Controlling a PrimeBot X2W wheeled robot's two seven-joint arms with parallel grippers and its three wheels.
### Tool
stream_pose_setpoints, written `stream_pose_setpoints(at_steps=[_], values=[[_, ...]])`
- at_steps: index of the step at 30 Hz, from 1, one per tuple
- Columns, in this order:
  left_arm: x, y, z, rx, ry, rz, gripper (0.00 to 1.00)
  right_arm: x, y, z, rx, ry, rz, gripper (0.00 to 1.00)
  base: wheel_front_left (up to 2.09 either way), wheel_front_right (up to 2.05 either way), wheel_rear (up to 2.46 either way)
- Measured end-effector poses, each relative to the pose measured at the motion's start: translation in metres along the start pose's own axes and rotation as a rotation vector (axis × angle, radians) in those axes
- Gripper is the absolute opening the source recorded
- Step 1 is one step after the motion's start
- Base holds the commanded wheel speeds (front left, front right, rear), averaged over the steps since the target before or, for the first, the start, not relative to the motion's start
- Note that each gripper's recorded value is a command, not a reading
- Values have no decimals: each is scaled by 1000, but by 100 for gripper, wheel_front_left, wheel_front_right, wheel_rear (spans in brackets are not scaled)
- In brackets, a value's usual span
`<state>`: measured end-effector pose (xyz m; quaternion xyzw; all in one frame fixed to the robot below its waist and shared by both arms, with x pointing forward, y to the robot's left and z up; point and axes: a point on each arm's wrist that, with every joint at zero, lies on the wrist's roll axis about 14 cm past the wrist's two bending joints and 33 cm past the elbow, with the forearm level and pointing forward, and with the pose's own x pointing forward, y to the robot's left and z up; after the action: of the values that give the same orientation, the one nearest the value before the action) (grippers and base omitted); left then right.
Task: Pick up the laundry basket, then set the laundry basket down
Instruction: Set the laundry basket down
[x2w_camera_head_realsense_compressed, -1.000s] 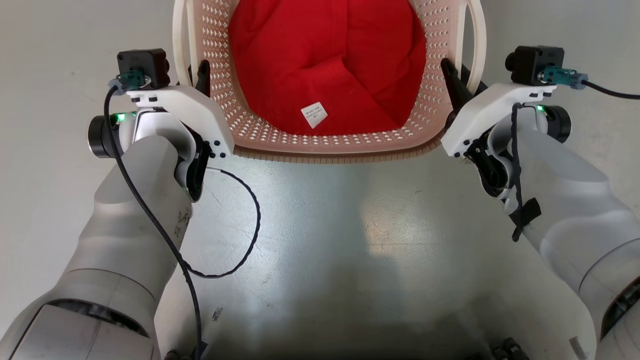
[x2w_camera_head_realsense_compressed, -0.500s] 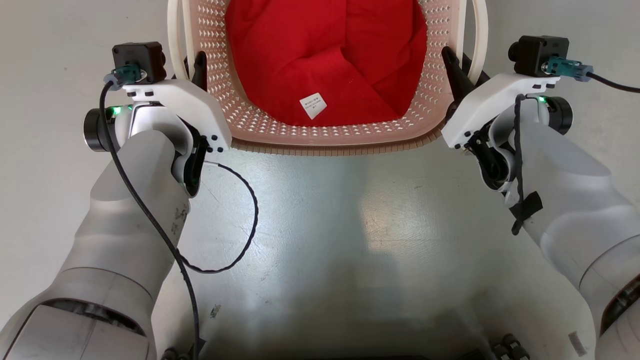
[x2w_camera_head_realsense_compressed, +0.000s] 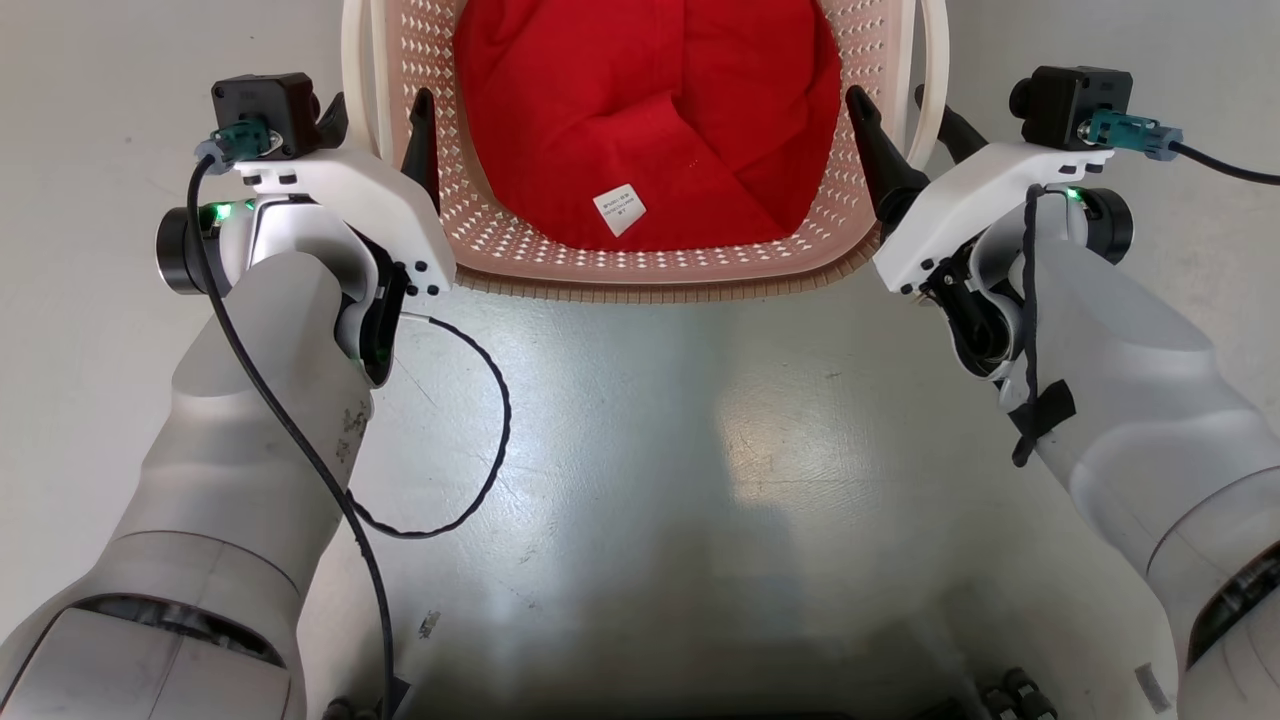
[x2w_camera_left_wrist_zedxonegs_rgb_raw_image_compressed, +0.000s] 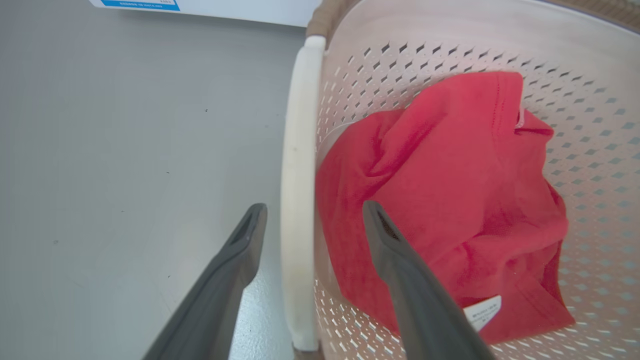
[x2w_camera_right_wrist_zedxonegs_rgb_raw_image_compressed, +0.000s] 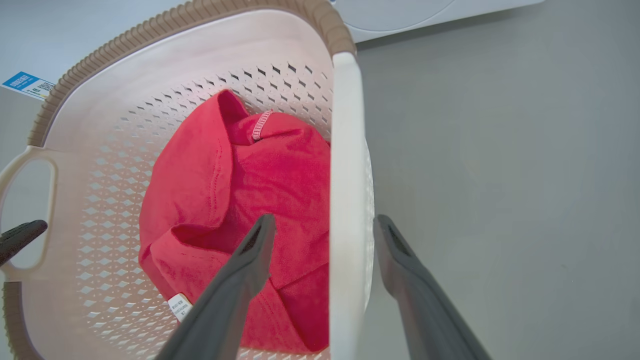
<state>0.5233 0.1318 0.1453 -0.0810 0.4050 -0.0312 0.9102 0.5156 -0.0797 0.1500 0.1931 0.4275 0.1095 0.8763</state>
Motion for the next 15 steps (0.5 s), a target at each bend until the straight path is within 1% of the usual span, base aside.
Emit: stream_pose_setpoints(at_steps=[15], values=[[-7, -1, 11, -8, -16, 0, 100, -8, 0, 16, -10, -35, -14, 100, 0, 0, 0]])
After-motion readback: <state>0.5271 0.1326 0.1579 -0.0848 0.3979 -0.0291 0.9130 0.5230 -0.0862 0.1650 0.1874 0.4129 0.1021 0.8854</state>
